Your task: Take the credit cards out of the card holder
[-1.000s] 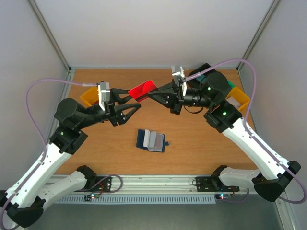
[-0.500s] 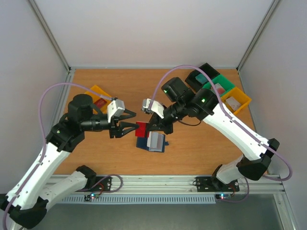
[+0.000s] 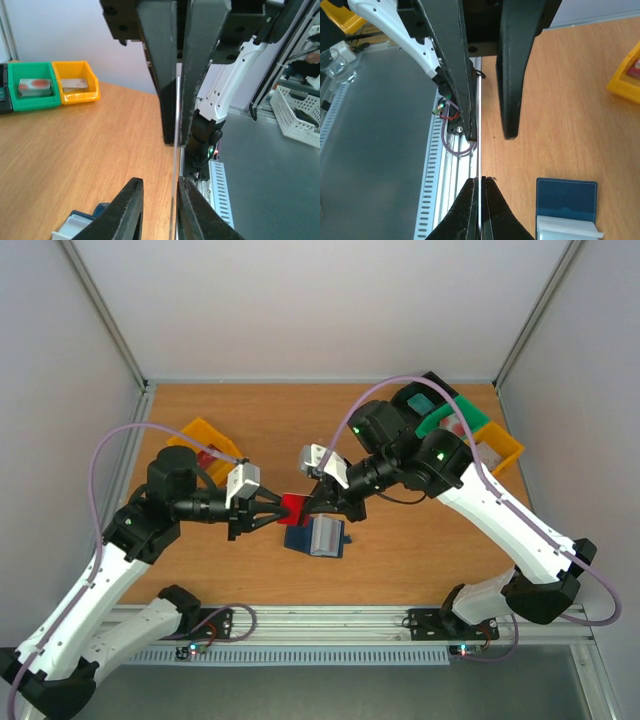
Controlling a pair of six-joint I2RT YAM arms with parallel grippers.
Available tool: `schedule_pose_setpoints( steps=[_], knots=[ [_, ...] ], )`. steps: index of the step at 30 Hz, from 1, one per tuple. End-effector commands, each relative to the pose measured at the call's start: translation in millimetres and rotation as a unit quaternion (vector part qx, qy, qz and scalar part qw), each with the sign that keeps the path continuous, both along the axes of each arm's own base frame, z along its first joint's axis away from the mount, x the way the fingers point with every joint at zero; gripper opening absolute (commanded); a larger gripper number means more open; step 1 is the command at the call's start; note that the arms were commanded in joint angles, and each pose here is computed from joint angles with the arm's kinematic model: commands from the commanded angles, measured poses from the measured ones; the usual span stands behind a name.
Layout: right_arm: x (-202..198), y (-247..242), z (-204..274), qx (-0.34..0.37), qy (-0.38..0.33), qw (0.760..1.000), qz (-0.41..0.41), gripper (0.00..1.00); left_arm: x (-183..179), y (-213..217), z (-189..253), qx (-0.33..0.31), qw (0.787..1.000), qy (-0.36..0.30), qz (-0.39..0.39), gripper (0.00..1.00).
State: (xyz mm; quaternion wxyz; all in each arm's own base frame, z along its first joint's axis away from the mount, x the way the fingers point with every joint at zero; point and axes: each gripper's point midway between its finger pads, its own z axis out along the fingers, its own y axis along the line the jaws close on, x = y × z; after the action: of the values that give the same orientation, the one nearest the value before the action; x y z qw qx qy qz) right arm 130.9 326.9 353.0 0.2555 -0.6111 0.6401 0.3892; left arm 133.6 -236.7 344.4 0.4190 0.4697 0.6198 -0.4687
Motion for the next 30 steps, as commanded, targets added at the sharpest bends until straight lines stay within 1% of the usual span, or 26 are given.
schedule_pose_setpoints(
  steps=[1,4,7,8,9,11,12,14,15,16,17,18,19,20,21,22,24,25,28,30],
  knots=[
    [-1.9,3.2,9.3,0.025,-0.017,1.0,0.007,0.01,-4.8,-4.8,18.7,-0.036,0.999,-0.021,-0.027,0.15],
    [0.5,3.5,8.0,0.024,-0.018,1.0,0.002,0.01,-4.1,-7.1,23.9,-0.044,0.998,-0.023,-0.03,0.01],
    [6.1,4.8,3.9,0.017,-0.021,1.0,-0.011,0.01,-1.7,-8.0,29.7,-0.053,0.998,-0.02,-0.021,0.0],
    [11.2,3.9,2.4,0.012,-0.025,0.999,-0.027,0.01,2.3,-7.5,30.3,-0.053,0.998,-0.02,-0.007,0.0],
    [16.6,3.7,1.0,0.009,-0.029,0.999,-0.044,0.04,8.1,-6.7,28.9,-0.051,0.999,0.004,0.015,0.0],
    [37.7,-1.5,-5.5,-0.005,-0.047,0.994,-0.101,0.28,26.6,-2.6,16.3,-0.028,0.996,0.04,0.076,0.0],
    [48.6,-6.2,-8.4,-0.007,-0.05,0.99,-0.128,0.51,36.7,1.3,5.0,-0.006,0.992,0.059,0.11,0.0],
    [71.7,-18.3,-12.2,-0.004,-0.044,0.981,-0.19,0.83,58.1,13.0,-17.4,0.05,0.981,0.073,0.175,0.0],
    [83.7,-26.2,-12.0,0.002,-0.038,0.975,-0.22,0.96,69.4,22.6,-27.7,0.082,0.971,0.076,0.213,0.0],
    [94.1,-34.9,-13.2,0.006,-0.028,0.968,-0.251,0.98,84.6,35.8,-35.8,0.126,0.958,0.049,0.253,0.0],
    [104.3,-44.2,-15.0,0.01,-0.021,0.96,-0.28,0.99,98.7,47.6,-47.1,0.174,0.942,0.041,0.284,0.0],
    [113.0,-53.3,-17.1,0.013,-0.015,0.952,-0.307,0.99,113.8,63.6,-52.8,0.226,0.921,0.018,0.316,0.0],
    [124.2,-64.2,-23.4,0.011,-0.01,0.941,-0.337,0.99,128.1,77.4,-61.0,0.286,0.9,-0.006,0.329,0.0],
    [131.9,-72.8,-28.4,0.006,-0.007,0.932,-0.362,0.98,139.3,91.4,-67.3,0.339,0.877,-0.011,0.34,0.0],
    [139.6,-80.7,-34.4,-0.002,-0.003,0.923,-0.385,0.98,150.3,103.6,-77.7,0.396,0.853,-0.012,0.339,0.0],
    [149.0,-88.1,-43.4,-0.016,0.003,0.913,-0.407,0.99,154.6,112.7,-87.7,0.441,0.835,0.002,0.329,0.0],
    [162.9,-100.4,-58.2,-0.043,0.014,0.897,-0.441,0.98,172.7,126.0,-98.5,0.502,0.806,-0.011,0.314,0.0],
    [167.8,-104.7,-64.2,-0.054,0.018,0.891,-0.451,0.99,185.6,135.1,-101.8,0.523,0.788,-0.023,0.323,0.0],
    [175.2,-110.1,-77.6,-0.074,0.03,0.885,-0.459,0.98,226.6,167.6,-109.1,0.577,0.741,-0.067,0.337,0.0],
    [177.9,-111.1,-82.1,-0.079,0.032,0.883,-0.461,0.99,253.0,189.5,-112.6,0.602,0.714,-0.081,0.348,0.0]
  ],
)
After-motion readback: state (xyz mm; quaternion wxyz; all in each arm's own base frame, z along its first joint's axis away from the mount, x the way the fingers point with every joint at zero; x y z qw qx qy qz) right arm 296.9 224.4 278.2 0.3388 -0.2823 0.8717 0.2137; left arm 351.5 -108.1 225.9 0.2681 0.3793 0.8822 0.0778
